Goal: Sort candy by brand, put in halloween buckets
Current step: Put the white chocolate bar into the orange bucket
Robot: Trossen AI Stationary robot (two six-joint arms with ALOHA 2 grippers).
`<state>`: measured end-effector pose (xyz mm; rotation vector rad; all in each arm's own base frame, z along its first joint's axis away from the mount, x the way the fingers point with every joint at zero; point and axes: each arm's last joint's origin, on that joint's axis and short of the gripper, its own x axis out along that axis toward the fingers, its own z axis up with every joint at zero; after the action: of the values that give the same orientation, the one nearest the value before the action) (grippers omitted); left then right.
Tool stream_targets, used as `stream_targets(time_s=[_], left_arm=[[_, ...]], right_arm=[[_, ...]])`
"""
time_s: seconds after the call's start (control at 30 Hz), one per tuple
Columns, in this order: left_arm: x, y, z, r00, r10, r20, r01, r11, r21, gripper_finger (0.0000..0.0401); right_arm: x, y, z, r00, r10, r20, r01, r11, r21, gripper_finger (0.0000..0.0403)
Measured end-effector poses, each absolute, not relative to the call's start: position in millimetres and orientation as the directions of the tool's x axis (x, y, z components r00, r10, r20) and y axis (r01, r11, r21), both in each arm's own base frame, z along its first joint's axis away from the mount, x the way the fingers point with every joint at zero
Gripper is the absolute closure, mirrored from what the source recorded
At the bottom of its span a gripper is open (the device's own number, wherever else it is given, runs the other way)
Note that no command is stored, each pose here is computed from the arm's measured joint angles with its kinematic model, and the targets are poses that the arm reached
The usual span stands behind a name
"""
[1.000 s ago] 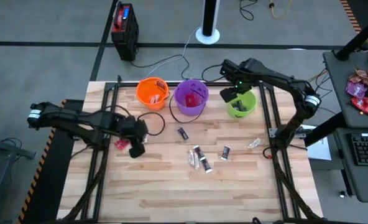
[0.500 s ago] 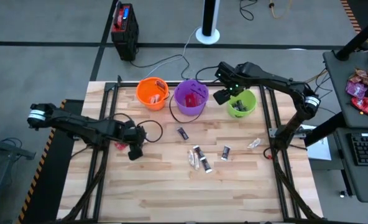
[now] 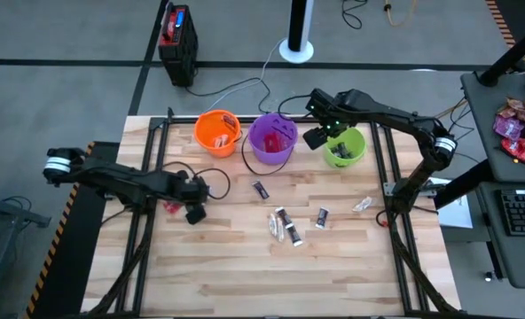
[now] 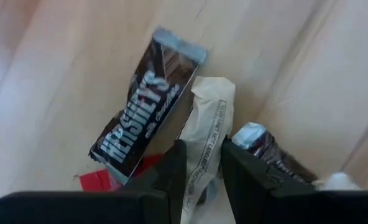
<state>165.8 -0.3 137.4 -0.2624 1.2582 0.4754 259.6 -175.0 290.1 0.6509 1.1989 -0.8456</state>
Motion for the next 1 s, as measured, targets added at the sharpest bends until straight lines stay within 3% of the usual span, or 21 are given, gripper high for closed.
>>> stream_targets(time_s=[0.17,0.3,0.4,0.6,0.8,1.0], left_arm=[[170.7,-0.8,129.9,0.198,0.186,-0.962,-0.464,0.883,0.075,0.0335],[179.3,-2.0,133.3,0.249,0.15,-0.957,-0.458,0.889,0.02,0.0388],[183.1,-2.7,142.2,0.27,0.132,-0.954,-0.43,0.903,0.003,0.0394],[196.6,-3.6,175.8,0.353,0.115,-0.928,-0.389,0.921,-0.034,0.0401],[209.1,-5.8,226.4,0.535,0.042,-0.844,-0.265,0.957,-0.12,0.0401],[211.6,8.0,281.6,0.686,0.107,-0.72,-0.255,0.962,-0.101,0.0401]], right_arm=[[260.2,-174.0,289.6,0.137,-0.211,-0.968,0.836,0.548,-0.001,0.0209],[260.2,-174.0,288.9,0.137,-0.21,-0.968,0.835,0.551,-0.002,0.0209],[260.1,-173.9,288.4,0.135,-0.209,-0.969,0.833,0.553,-0.003,0.0209],[259.6,-173.6,286.2,0.128,-0.205,-0.97,0.832,0.555,-0.007,0.0209],[259.3,-173.4,284.9,0.125,-0.203,-0.971,0.831,0.556,-0.009,0.0209],[259.4,-173.5,285.0,0.126,-0.204,-0.971,0.831,0.556,-0.009,0.0209]])
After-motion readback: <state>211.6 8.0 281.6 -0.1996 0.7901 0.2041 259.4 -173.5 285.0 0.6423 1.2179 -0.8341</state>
